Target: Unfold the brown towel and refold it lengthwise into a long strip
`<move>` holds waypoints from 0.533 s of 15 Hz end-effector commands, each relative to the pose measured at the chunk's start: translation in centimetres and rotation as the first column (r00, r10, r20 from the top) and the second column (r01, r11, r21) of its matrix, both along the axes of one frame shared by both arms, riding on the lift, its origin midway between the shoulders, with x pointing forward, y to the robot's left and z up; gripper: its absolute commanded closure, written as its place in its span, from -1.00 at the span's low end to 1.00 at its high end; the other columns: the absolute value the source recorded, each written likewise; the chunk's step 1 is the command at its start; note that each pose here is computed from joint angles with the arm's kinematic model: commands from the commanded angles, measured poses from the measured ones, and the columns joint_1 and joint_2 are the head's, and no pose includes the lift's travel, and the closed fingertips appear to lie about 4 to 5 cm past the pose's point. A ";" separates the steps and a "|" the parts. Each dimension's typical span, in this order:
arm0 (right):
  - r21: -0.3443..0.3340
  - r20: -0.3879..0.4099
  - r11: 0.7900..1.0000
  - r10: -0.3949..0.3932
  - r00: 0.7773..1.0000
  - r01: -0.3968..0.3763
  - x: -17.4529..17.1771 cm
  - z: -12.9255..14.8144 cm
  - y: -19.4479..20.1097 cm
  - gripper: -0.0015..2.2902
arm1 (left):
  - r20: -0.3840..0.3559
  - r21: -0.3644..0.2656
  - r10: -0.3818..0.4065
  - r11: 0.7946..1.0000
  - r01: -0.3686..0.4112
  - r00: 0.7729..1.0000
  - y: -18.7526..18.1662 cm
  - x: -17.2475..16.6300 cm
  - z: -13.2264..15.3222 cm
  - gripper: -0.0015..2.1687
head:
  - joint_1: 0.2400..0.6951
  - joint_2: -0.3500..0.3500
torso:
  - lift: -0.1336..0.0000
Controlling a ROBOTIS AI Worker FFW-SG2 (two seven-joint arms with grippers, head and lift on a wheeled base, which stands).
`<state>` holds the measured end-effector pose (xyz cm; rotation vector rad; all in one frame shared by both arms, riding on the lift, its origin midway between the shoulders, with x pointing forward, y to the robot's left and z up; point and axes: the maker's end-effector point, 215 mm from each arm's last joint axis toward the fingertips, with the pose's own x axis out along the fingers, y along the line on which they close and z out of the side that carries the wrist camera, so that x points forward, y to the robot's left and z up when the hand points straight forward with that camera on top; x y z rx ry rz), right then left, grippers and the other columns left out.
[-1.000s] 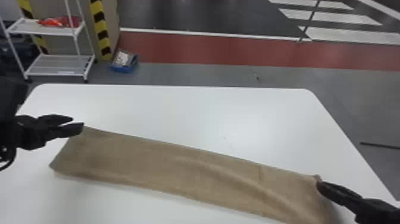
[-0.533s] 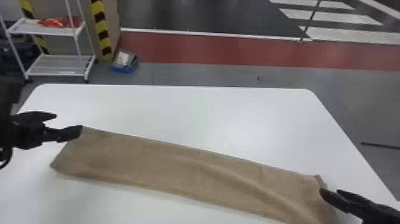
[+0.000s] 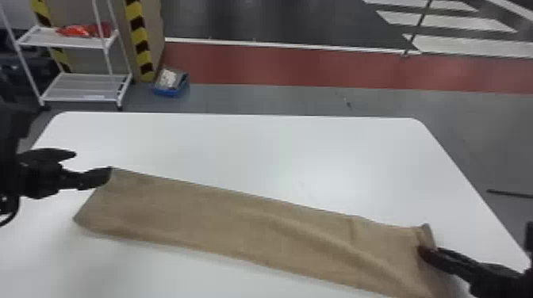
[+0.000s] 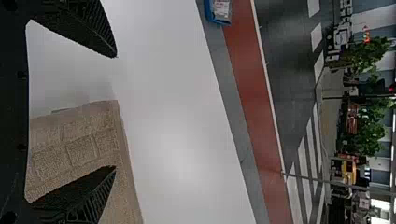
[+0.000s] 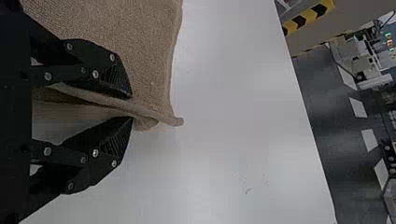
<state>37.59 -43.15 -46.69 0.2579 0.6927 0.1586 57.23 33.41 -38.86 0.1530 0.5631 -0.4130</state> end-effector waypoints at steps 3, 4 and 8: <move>-0.027 0.035 1.000 -0.006 0.999 0.007 3.9 2.5 -0.8 0.29 | 0.005 0.002 0.000 1.000 0.000 1.000 0.1 0.1 0.1 -0.96 | 1.00 -0.32 | -0.85; -0.025 0.042 1.000 -0.011 0.999 0.012 5.4 3.2 -1.1 0.29 | 0.005 0.001 0.002 1.000 -0.002 1.000 0.1 0.1 0.1 -0.96 | 1.00 -0.32 | -0.85; -0.083 0.074 0.996 0.029 0.997 -0.023 14.2 7.2 -1.5 0.29 | 0.004 -0.003 0.007 1.000 -0.007 1.000 0.2 0.0 0.0 -0.95 | 1.00 -0.34 | -0.85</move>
